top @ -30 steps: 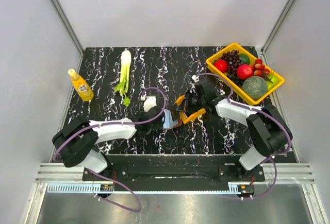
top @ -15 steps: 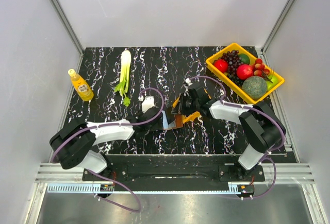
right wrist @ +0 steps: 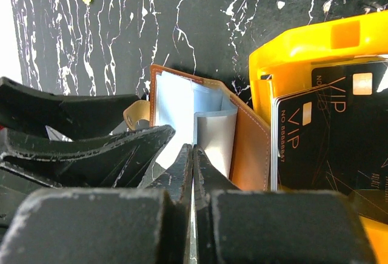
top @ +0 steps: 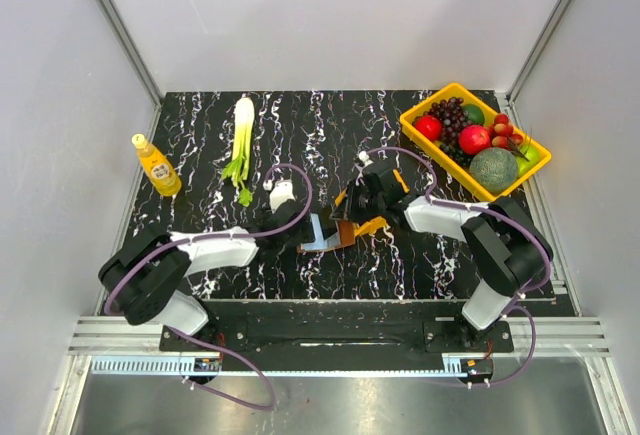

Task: Put the credit cards into the card holder
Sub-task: Insert the credit card into the card holder.

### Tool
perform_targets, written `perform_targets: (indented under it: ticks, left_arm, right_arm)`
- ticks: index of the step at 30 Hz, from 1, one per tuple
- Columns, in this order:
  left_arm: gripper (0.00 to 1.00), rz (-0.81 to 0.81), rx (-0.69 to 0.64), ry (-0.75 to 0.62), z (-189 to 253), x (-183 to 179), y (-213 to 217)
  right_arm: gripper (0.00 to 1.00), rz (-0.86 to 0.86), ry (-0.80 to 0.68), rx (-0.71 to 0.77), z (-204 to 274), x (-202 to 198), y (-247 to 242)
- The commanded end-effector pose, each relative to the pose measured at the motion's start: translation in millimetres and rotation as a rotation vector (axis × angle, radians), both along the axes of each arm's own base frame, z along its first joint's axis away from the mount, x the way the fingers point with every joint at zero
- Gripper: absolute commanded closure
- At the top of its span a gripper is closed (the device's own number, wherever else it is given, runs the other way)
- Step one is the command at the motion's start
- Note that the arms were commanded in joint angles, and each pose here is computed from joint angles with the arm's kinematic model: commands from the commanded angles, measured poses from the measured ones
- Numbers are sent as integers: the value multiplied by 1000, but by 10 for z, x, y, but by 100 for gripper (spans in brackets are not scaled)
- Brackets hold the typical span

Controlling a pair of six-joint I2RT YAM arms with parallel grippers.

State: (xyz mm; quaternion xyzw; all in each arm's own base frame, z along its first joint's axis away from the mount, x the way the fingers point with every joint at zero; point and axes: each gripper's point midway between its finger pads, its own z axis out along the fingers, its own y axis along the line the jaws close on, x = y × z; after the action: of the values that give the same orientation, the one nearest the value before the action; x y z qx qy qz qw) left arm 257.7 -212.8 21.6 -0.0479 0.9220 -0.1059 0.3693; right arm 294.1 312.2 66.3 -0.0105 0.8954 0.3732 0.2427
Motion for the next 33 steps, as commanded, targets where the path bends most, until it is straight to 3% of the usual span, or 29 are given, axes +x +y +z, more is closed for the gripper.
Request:
perform_targets:
  ticks: [1, 6, 12, 22, 29, 33]
  left_arm:
    - [30, -39, -27, 42, -135, 46, -155]
    - [39, -20, 2, 97, -328, -51, -80]
    - [43, -22, 29, 130, -430, -144, 0]
    - [44, -32, 50, 129, -442, -239, 118]
    - [44, -56, 42, 110, -378, -234, 22]
    - [38, -56, 0, 66, -171, -223, -35]
  right_arm:
    - [100, 15, -63, -14, 166, -30, 45]
    - [100, -20, -114, -20, 361, -2, -28]
    - [100, -87, -109, -132, 192, -19, -281]
    - [100, -136, -90, -211, 14, -109, -688]
    - [100, -91, -74, -162, -11, -134, -851]
    - [100, -51, -73, -86, 77, -149, -704]
